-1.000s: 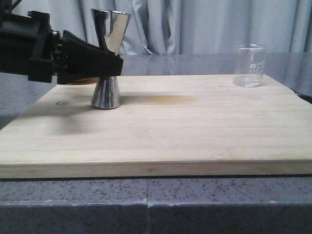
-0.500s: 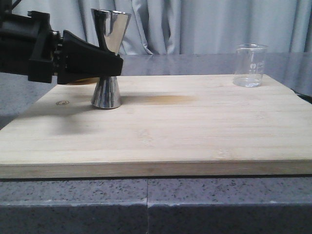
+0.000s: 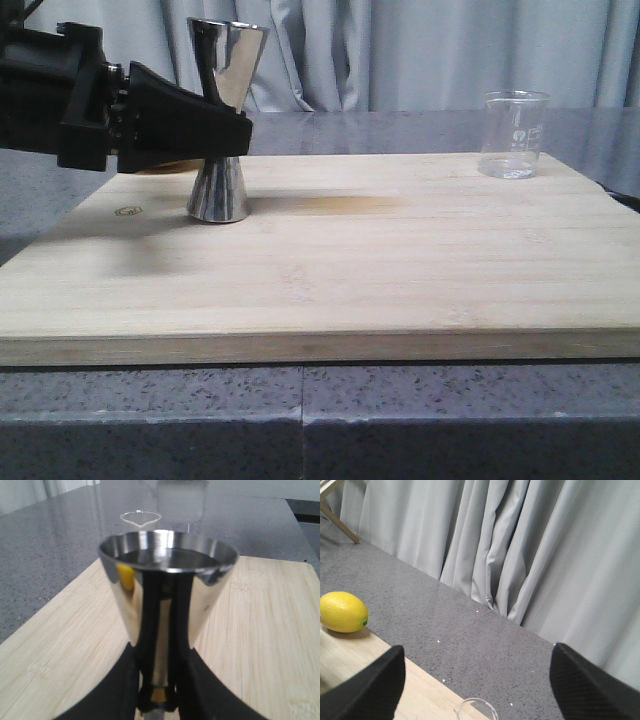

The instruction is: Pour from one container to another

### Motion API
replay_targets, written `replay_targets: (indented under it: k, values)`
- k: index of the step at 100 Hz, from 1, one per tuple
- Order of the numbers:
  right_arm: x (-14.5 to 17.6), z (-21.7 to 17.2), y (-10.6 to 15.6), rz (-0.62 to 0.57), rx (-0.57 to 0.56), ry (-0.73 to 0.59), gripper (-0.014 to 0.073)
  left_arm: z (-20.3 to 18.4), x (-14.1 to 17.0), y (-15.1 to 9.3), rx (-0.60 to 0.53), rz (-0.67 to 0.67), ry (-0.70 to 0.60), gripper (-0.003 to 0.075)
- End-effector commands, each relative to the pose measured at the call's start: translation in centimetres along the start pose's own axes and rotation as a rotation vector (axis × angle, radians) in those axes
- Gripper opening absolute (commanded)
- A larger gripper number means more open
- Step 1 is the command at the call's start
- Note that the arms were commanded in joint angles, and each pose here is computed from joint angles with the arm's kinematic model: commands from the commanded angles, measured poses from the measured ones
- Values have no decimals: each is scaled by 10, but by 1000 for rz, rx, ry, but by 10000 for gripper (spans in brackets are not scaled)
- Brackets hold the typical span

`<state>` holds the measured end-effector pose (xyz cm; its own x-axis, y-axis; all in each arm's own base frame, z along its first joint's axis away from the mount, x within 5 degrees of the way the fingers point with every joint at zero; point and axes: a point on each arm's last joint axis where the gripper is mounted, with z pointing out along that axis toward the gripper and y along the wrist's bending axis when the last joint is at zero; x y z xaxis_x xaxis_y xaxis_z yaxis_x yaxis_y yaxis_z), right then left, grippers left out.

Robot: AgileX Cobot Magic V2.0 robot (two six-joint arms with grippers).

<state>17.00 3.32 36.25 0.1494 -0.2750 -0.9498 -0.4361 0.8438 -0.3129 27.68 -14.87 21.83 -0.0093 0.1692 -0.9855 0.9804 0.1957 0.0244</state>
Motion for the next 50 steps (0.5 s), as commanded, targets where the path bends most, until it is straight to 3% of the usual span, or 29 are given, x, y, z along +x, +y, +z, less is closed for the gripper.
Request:
replay_targets:
  k: [1,50]
  values:
    - [-12,-3,-3,9,16,-48,544,-4,-26,-2,17,16,-159,-19]
    - [-11,-3,-3,9,16,-48,544,-7,-53,2,13,49,-200,-19]
